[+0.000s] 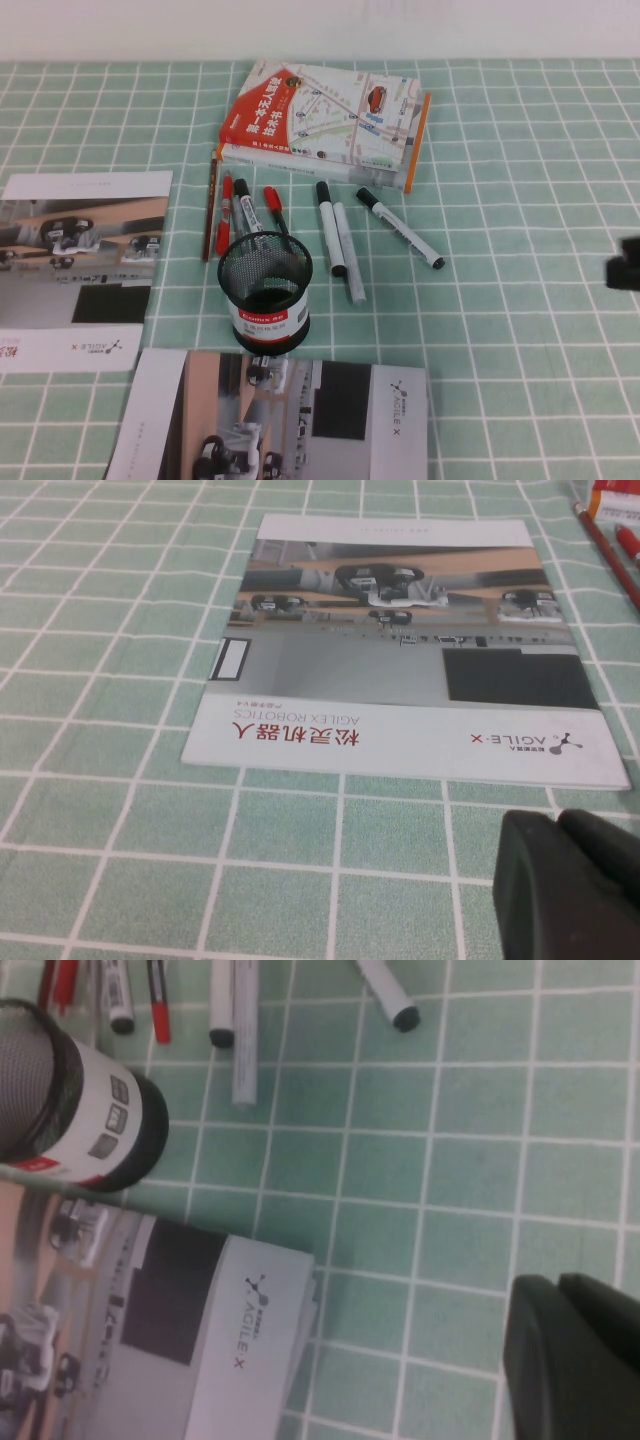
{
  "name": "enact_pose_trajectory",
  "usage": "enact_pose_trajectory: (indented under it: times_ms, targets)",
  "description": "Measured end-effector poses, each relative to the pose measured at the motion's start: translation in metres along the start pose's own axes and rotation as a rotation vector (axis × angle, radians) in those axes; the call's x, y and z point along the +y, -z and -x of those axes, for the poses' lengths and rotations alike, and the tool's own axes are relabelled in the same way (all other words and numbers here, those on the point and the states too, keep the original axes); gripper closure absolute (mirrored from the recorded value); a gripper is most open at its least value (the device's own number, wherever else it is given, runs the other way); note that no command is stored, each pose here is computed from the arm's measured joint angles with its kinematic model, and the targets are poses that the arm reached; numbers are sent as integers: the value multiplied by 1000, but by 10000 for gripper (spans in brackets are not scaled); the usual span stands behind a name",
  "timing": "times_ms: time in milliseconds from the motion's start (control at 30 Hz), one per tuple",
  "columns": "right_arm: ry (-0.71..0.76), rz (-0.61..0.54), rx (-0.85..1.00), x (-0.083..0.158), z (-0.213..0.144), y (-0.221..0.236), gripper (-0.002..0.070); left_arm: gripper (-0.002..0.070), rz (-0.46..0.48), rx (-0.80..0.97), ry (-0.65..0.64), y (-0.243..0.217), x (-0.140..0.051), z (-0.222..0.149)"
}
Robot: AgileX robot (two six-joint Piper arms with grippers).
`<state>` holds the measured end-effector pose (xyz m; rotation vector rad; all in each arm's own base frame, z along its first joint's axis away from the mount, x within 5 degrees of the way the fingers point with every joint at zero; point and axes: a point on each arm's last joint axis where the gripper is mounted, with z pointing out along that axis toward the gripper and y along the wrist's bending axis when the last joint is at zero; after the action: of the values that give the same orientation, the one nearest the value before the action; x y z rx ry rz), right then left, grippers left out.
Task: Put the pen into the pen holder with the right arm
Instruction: Pick up the pen on the table
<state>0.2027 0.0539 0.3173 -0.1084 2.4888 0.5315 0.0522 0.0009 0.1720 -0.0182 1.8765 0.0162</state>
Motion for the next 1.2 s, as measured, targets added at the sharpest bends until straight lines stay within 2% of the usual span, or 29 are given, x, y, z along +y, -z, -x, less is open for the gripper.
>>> enact_pose_trajectory:
  times_ms: [467, 800, 900, 1100, 1200]
  targets:
    - [266, -53, 301, 62, 81, -110, 696, 679, 0, 0, 0, 0, 0, 0]
    - [333, -73, 417, 75, 119, -183, 675, 679, 0, 0, 0, 0, 0, 0]
    - [382, -63, 423, 77, 127, -202, 620, 679, 0, 0, 0, 0, 0, 0]
    - [458, -83, 417, 80, 137, -233, 440, 679, 0, 0, 0, 0, 0, 0]
    - [500, -89, 420, 78, 139, -248, 397, 679, 0, 0, 0, 0, 0, 0]
